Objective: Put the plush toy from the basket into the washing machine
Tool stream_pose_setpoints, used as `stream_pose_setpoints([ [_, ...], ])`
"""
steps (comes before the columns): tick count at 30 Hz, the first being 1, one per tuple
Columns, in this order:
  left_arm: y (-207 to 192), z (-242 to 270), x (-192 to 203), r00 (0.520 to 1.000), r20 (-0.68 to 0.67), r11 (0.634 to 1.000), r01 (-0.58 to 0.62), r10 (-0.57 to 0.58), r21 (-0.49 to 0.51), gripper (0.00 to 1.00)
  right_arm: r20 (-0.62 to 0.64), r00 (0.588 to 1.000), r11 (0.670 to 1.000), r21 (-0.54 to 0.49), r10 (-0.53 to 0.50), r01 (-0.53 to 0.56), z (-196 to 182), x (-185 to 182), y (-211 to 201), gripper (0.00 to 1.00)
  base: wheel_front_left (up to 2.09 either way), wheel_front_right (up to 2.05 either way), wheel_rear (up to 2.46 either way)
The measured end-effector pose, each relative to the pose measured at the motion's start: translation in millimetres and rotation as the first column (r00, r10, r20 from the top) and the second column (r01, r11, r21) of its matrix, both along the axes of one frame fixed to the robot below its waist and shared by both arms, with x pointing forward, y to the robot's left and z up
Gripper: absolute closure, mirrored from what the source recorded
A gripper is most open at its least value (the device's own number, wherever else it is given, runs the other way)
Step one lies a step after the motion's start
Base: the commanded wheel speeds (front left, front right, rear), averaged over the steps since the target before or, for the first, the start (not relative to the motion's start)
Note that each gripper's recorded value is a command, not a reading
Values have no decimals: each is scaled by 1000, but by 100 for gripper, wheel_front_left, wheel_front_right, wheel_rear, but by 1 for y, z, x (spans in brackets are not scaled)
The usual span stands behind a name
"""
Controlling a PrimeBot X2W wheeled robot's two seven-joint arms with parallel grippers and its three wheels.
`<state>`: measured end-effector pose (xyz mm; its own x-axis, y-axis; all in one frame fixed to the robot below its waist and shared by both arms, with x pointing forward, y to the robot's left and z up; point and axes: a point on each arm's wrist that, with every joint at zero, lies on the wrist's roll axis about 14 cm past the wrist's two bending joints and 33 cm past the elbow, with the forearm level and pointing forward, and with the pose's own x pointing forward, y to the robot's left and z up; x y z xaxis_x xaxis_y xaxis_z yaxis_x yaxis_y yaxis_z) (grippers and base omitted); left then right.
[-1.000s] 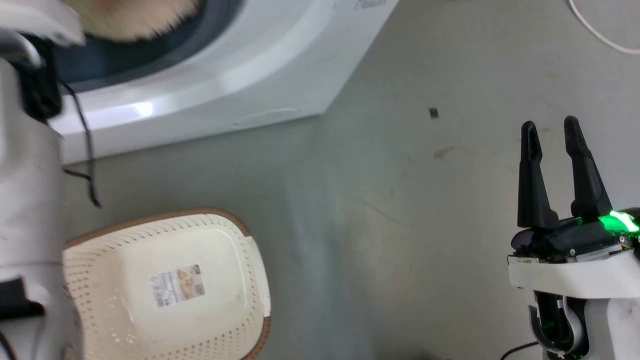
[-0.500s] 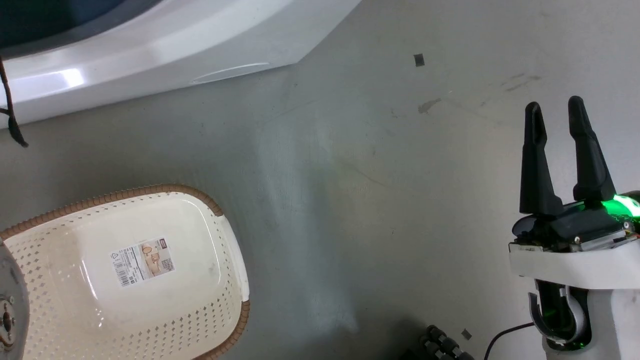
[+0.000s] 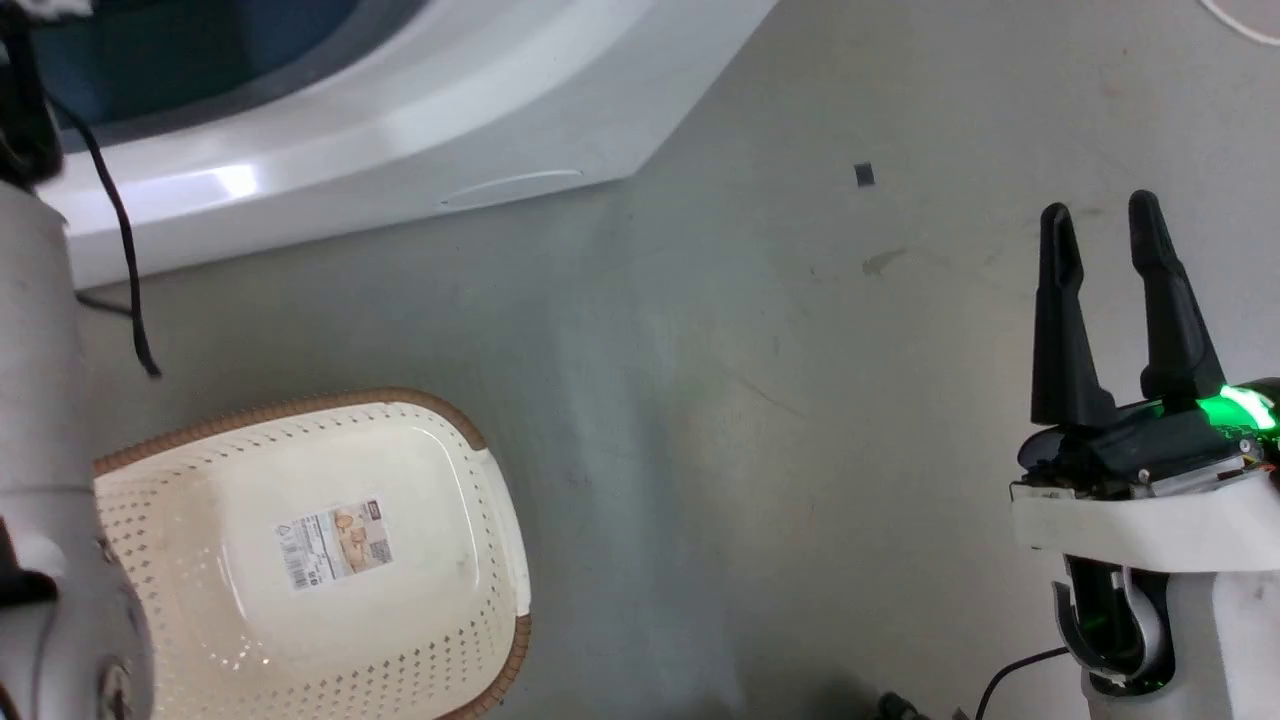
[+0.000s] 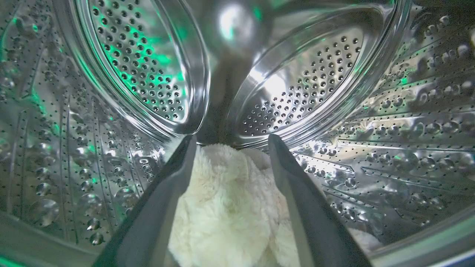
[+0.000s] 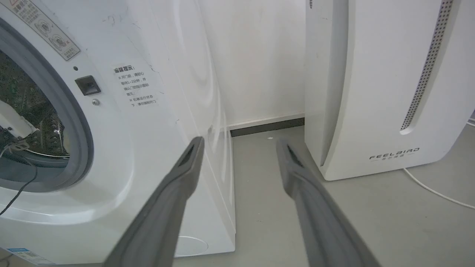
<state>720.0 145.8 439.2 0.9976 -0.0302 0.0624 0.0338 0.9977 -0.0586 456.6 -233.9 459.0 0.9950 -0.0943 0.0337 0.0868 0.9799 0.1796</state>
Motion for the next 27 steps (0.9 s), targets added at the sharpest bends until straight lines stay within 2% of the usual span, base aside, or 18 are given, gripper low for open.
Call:
stream_pose_setpoints([
  [8, 0, 8, -55, 1000, -12, 999, 6, -6, 49, 0, 53, 998, 1000, -4, 24, -23, 24, -7, 9, 0, 0, 0, 0],
  [20, 7, 51, -139, 998, 54, 999, -14, 11, 41, 0, 113, 991, 998, -9, 66, -65, 52, -23, 26, 0, 0, 0, 0],
  [24, 15, 63, -184, 998, 61, 998, -25, 21, 63, 0, 133, 988, 996, -8, 84, -83, 64, -39, 34, 0, 0, 0, 0],
  [27, 18, 66, -202, 998, 61, 997, -31, 27, 66, 0, 141, 986, 996, -10, 91, -90, 68, -45, 37, 0, 0, 0, 0],
])
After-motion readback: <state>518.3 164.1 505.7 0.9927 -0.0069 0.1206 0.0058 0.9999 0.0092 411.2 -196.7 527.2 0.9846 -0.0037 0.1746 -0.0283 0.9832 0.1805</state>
